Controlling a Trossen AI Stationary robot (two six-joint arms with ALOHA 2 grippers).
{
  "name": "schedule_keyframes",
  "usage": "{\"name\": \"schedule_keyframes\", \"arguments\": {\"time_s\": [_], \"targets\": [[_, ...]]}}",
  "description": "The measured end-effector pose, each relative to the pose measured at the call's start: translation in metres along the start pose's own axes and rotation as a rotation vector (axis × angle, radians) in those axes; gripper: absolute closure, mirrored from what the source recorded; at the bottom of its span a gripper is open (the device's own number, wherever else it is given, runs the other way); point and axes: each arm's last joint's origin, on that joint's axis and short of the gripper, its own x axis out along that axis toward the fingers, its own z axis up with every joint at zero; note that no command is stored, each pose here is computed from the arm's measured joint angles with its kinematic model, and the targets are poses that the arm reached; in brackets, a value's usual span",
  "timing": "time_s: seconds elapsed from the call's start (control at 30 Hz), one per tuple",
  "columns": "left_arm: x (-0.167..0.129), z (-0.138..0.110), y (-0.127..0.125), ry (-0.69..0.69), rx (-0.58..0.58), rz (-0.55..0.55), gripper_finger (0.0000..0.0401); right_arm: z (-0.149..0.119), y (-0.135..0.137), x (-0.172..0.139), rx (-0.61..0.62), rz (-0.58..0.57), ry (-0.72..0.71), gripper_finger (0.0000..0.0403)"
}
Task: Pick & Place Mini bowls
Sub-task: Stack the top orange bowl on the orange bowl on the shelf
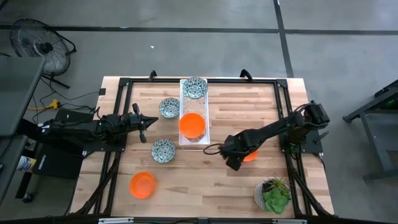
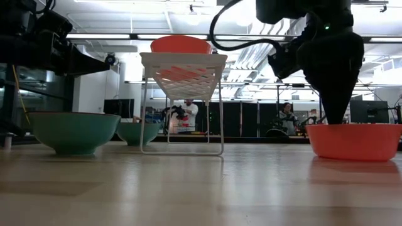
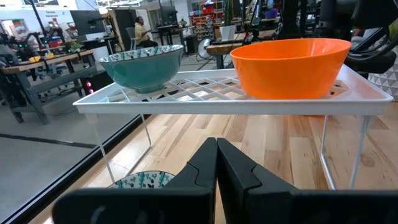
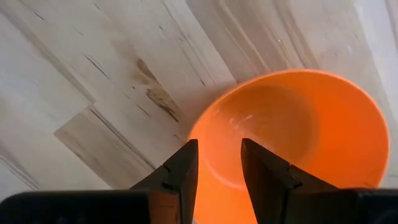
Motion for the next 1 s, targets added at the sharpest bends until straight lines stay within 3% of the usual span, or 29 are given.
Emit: {"name": "schedule_keyframes", "arguments": {"time_s": [0.57, 1.0], "targets": [[0.0, 0.0, 0.0, 0.0, 0.0, 0.0, 0.04, -0.001, -0.004, -0.015, -0.005, 0.036, -0.047, 0.0292], [0.0, 0.0, 0.0, 0.0, 0.0, 0.0, 0.04, 0.0, 0.009, -0.004, -0.034, 0.079, -0.039, 0.0292]]}}
